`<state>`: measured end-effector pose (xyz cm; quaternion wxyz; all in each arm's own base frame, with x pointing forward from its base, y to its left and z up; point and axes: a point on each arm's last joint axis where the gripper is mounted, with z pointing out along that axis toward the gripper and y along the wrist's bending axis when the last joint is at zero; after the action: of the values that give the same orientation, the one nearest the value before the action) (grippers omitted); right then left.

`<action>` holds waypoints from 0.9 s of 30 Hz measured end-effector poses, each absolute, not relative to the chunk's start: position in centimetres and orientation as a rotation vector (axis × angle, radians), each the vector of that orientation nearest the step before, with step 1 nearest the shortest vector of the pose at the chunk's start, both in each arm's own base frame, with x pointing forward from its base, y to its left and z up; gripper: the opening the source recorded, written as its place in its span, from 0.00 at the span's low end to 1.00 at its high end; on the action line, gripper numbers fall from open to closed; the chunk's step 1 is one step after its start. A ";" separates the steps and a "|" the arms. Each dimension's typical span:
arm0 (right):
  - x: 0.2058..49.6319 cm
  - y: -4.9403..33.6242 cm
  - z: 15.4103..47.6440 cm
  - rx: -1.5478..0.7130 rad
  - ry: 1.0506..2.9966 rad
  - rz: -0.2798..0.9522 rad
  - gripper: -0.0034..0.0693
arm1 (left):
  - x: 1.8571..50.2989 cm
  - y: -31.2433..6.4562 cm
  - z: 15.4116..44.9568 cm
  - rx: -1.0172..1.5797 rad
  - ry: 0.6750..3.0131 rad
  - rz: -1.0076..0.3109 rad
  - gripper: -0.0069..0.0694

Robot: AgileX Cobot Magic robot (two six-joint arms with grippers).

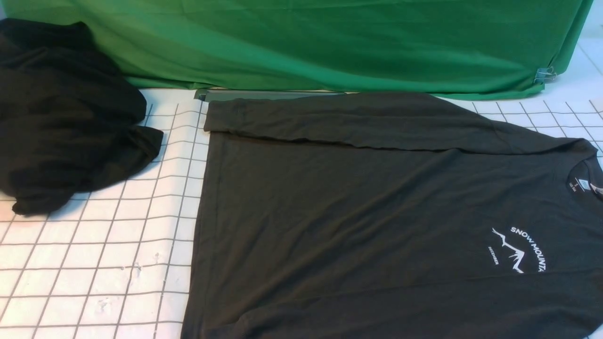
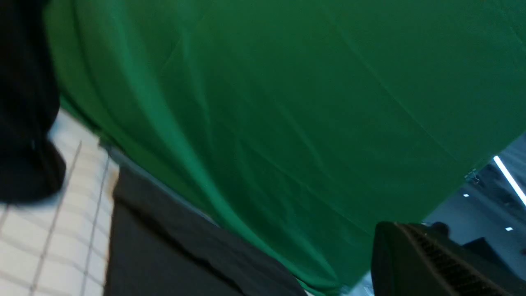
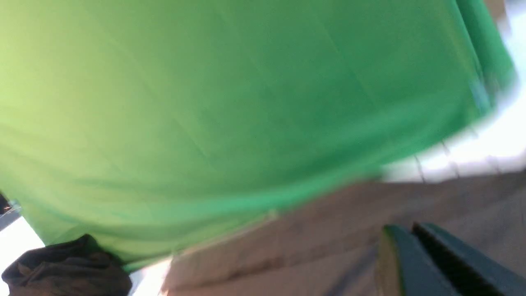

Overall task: Fold a long-sleeved shirt over a white checkered tablecloth.
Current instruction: 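Grasp the left edge of the dark T-shirt lying flat on the table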

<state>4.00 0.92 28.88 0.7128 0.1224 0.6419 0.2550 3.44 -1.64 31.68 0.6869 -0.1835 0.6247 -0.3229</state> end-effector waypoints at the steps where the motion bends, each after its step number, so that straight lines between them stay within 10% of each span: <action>1: 4.1 0.9 29.9 0.243 1.422 0.536 0.06 | 3.8 -1.6 32.5 -0.387 1.426 -0.675 0.09; 7: 7.1 1.7 32.9 0.114 1.719 0.405 0.06 | 9.7 -2.1 35.1 -0.278 1.897 -0.539 0.09; 12: 11.4 2.7 29.6 -0.107 2.367 0.296 0.06 | 17.8 -3.3 27.5 -0.081 2.684 -0.673 0.09; 18: 12.9 3.0 26.8 -0.271 2.674 0.275 0.09 | 20.3 -6.9 22.6 0.137 2.956 -0.938 0.10; 27: 13.3 3.1 26.6 -0.291 2.686 0.270 0.11 | 21.7 -9.6 19.5 0.022 3.011 -0.512 0.29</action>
<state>13.32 3.08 26.62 0.2115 -0.1048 0.9669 0.0972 21.71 -9.60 19.46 0.0437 0.0071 0.9849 -0.1675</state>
